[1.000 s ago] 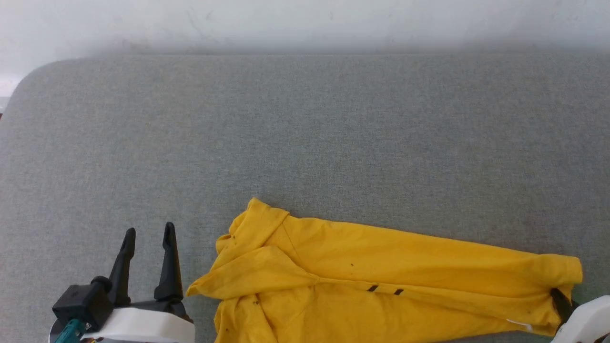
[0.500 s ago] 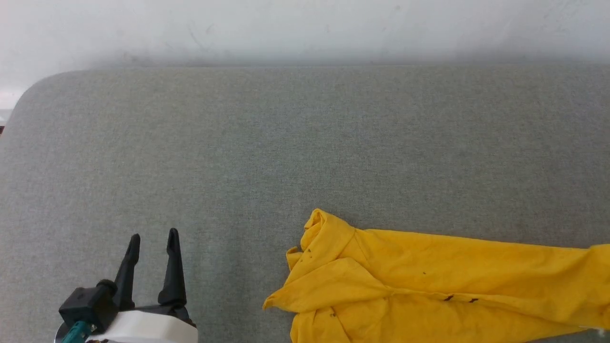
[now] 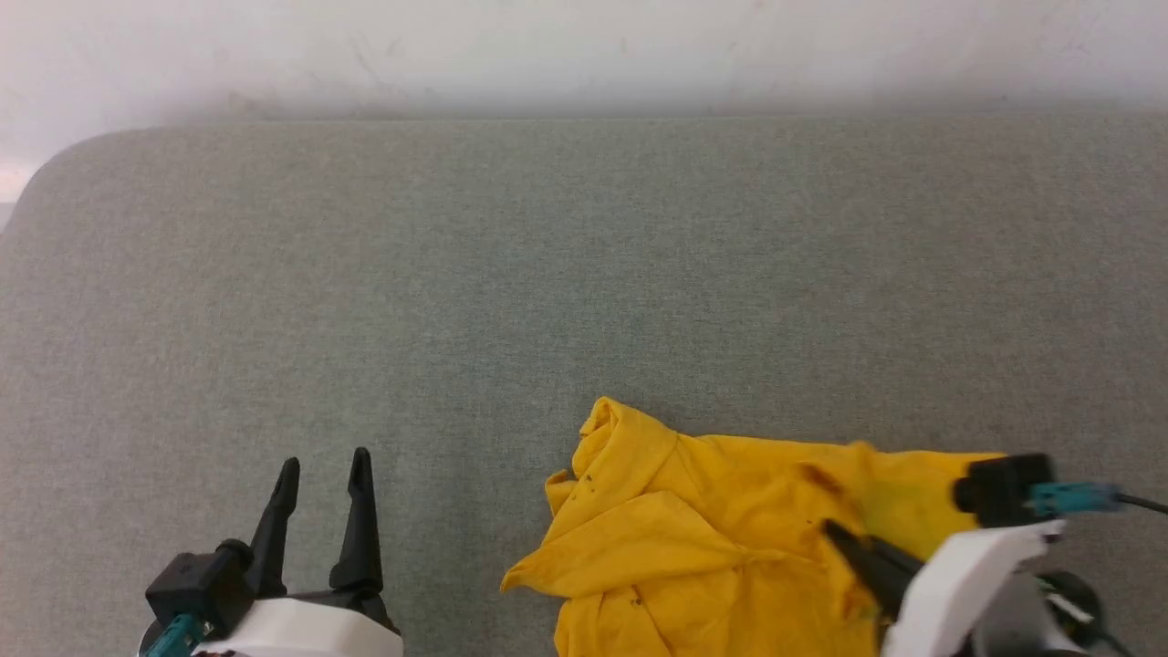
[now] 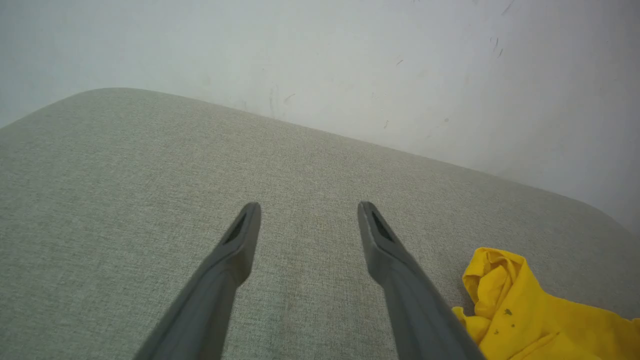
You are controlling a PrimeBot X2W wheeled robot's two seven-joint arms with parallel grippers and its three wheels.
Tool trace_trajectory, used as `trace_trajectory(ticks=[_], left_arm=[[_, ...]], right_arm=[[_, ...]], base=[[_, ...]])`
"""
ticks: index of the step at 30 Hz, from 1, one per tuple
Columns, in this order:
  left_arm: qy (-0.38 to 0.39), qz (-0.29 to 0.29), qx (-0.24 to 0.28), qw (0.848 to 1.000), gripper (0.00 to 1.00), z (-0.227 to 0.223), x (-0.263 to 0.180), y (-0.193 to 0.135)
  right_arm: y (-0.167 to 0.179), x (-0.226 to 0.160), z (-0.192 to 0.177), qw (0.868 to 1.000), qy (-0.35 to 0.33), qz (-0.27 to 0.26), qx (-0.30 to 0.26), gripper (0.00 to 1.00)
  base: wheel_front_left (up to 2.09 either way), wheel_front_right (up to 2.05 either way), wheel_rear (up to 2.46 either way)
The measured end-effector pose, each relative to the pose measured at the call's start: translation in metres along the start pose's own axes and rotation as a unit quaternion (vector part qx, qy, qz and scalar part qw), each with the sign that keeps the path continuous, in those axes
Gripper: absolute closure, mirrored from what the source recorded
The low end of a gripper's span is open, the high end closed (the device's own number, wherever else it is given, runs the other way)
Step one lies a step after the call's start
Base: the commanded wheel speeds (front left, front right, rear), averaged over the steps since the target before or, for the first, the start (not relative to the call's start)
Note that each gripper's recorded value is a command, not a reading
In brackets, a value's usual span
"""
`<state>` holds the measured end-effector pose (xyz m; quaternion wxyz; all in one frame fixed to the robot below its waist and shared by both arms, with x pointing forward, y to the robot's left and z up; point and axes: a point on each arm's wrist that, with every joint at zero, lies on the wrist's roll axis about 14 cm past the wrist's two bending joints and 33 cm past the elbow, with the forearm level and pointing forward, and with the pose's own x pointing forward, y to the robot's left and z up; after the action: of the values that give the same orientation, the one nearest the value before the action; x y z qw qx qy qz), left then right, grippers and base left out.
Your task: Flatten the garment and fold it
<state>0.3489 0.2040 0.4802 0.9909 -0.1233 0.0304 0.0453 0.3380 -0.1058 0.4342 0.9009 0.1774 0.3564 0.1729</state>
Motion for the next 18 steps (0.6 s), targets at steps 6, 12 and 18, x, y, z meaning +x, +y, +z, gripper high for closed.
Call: trace_trajectory(ticks=[6, 12, 18], left_arm=[[0.002, 0.011, -0.008, 1.000, 0.00, -0.002, 0.002, 0.004], [0.007, 0.025, -0.011, 1.000, 0.00, -0.006, 0.001, 0.012], [0.014, 0.040, -0.019, 0.999, 0.00, -0.012, -0.003, 0.017]], right_arm=[[0.073, 0.021, 0.004, 0.993, 0.011, 0.108, -0.040, 1.00], [0.114, 0.040, 0.001, 0.982, 0.029, 0.170, -0.074, 1.00], [0.137, 0.060, -0.016, 0.972, 0.060, 0.203, -0.098, 1.00]], base=[[0.00, 0.00, 0.00], [0.00, 0.00, 0.00], [0.00, 0.00, 0.00]])
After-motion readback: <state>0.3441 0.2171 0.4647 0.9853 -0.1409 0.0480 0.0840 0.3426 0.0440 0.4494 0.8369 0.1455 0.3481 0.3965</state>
